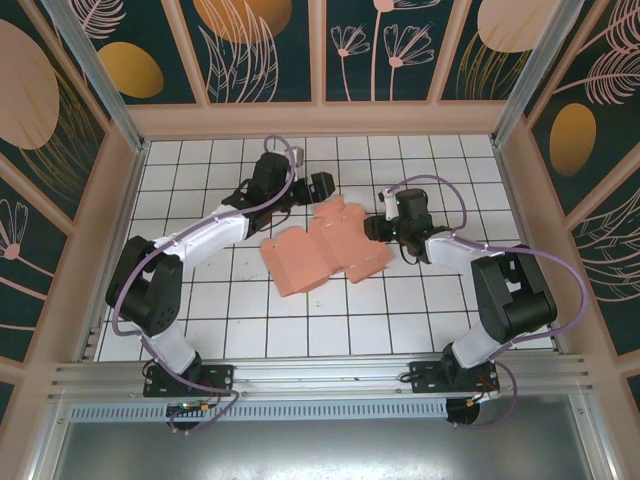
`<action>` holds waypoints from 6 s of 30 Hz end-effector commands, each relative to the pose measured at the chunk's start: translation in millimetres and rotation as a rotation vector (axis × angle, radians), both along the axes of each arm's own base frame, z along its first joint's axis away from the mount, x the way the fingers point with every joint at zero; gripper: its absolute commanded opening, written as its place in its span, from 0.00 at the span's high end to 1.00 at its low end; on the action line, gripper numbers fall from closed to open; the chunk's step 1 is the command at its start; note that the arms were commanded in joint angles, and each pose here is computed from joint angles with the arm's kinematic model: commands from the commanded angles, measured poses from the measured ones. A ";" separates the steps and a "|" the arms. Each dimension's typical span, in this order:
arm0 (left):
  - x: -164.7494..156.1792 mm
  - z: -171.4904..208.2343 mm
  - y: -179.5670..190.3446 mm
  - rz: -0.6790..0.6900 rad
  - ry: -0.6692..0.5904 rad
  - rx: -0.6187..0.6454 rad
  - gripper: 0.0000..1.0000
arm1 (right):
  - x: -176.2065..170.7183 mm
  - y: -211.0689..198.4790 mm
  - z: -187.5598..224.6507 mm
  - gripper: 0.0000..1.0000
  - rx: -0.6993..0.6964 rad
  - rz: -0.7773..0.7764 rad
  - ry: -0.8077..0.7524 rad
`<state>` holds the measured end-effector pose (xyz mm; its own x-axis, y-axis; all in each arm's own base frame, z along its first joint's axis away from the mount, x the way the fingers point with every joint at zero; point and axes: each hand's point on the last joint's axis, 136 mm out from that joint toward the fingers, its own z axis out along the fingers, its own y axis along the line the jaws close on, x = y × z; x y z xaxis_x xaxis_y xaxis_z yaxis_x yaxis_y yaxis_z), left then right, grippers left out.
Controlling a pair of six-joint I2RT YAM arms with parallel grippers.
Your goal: Fold the paper box
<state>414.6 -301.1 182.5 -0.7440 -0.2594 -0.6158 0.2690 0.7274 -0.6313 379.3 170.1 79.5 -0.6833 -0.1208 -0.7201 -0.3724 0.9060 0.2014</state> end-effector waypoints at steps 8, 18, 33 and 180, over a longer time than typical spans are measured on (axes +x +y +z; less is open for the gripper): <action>-24.5 -68.0 21.5 0.037 0.110 0.066 0.13 | -11.8 0.3 -32.5 0.48 0.062 0.013 0.252; -23.0 -43.5 30.3 0.046 0.040 0.112 0.12 | -10.8 5.0 -47.7 0.71 0.053 0.045 0.303; -21.0 -33.5 33.7 0.059 0.014 0.122 0.12 | -12.4 9.4 -52.3 1.00 0.044 0.081 0.310; -37.5 -57.6 59.9 -0.137 0.342 -0.470 0.99 | -0.9 63.7 121.7 1.00 -0.674 0.043 -0.872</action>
